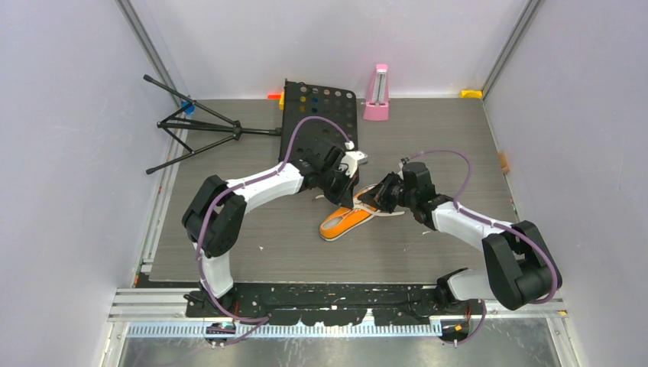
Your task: Tie the shoes
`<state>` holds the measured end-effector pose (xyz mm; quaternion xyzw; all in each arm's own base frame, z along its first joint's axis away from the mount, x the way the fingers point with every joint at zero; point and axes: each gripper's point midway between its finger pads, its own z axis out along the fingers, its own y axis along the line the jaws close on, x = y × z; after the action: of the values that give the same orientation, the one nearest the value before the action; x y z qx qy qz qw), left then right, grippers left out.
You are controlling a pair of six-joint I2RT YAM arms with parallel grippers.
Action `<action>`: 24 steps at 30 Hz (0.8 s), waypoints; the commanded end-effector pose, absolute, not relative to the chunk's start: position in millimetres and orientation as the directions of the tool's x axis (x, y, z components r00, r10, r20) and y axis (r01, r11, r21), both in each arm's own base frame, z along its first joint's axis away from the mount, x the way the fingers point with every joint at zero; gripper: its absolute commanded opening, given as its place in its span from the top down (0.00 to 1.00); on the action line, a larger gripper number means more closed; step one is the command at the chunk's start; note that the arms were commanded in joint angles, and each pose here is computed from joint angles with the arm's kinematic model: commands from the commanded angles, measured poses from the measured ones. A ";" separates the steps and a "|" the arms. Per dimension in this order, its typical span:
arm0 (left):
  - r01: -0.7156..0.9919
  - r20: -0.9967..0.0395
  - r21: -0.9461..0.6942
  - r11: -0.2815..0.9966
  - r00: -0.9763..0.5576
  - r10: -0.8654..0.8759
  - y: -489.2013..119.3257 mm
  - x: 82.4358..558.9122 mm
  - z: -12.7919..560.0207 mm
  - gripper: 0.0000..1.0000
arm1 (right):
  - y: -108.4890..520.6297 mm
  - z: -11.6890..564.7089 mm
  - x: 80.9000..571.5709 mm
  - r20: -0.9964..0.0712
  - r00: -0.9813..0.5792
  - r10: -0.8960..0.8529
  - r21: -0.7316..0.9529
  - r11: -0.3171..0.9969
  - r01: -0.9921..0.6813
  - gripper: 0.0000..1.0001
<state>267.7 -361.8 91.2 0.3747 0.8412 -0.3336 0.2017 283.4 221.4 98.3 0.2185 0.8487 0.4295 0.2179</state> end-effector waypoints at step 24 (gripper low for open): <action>0.791 -0.555 -0.108 0.603 -0.551 0.624 -325.7 273.9 125.3 1.00 | 188.1 109.7 274.8 -0.318 -0.801 0.508 0.704 0.692 0.159 1.00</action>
<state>264.5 -335.0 88.0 0.4046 0.8686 -0.2095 0.1947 265.5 198.6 90.7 0.2027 0.8840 0.3647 0.2109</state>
